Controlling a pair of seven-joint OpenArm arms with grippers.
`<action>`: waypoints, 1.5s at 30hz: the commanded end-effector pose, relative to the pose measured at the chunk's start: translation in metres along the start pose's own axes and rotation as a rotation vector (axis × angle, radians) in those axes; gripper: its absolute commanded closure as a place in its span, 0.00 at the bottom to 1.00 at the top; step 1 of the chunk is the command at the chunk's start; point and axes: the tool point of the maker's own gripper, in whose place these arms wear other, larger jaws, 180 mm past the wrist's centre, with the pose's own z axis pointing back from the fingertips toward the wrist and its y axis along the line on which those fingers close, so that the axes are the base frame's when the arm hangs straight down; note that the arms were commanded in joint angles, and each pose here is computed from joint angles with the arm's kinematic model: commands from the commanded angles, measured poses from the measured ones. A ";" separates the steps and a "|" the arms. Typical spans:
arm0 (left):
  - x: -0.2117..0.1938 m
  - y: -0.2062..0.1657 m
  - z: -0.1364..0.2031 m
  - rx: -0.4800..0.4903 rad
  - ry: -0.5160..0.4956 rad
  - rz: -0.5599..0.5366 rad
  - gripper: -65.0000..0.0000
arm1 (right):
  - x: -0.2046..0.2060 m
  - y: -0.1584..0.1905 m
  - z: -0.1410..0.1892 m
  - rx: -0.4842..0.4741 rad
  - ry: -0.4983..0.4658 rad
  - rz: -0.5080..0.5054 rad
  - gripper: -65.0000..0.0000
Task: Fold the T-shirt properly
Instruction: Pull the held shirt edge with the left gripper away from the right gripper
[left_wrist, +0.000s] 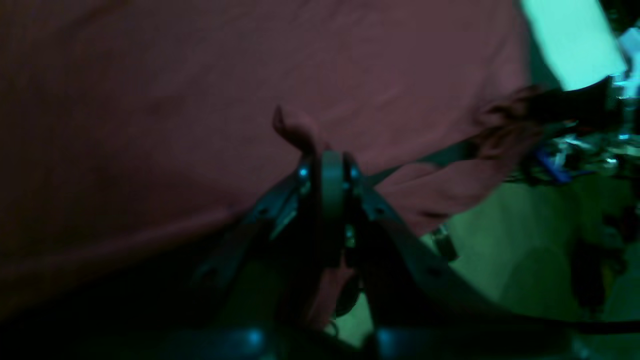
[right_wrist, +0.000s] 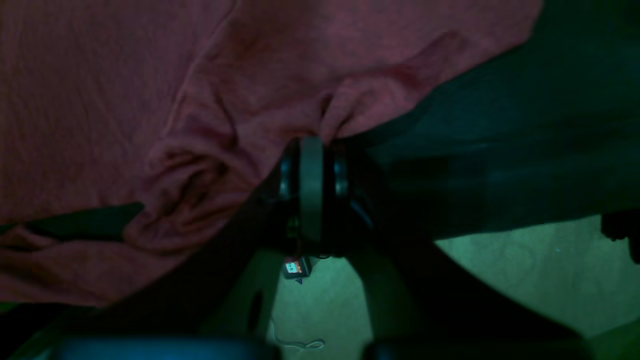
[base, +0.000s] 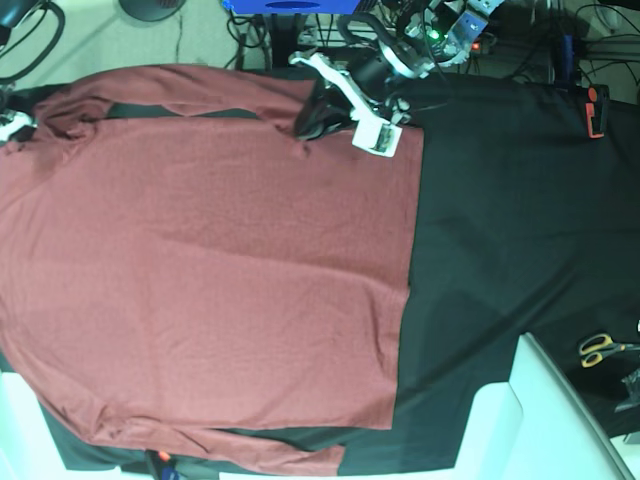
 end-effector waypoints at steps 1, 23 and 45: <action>0.013 0.003 0.003 0.005 -0.045 0.001 1.00 | 0.016 -0.009 0.008 -0.021 -0.036 0.008 0.99; 0.042 0.044 -0.006 0.121 -0.091 0.042 1.00 | 0.065 -0.004 0.009 -0.009 -0.092 0.018 0.99; 0.050 0.074 -0.029 0.180 -0.099 0.072 1.00 | 0.095 0.020 -0.015 0.078 -0.082 0.027 0.99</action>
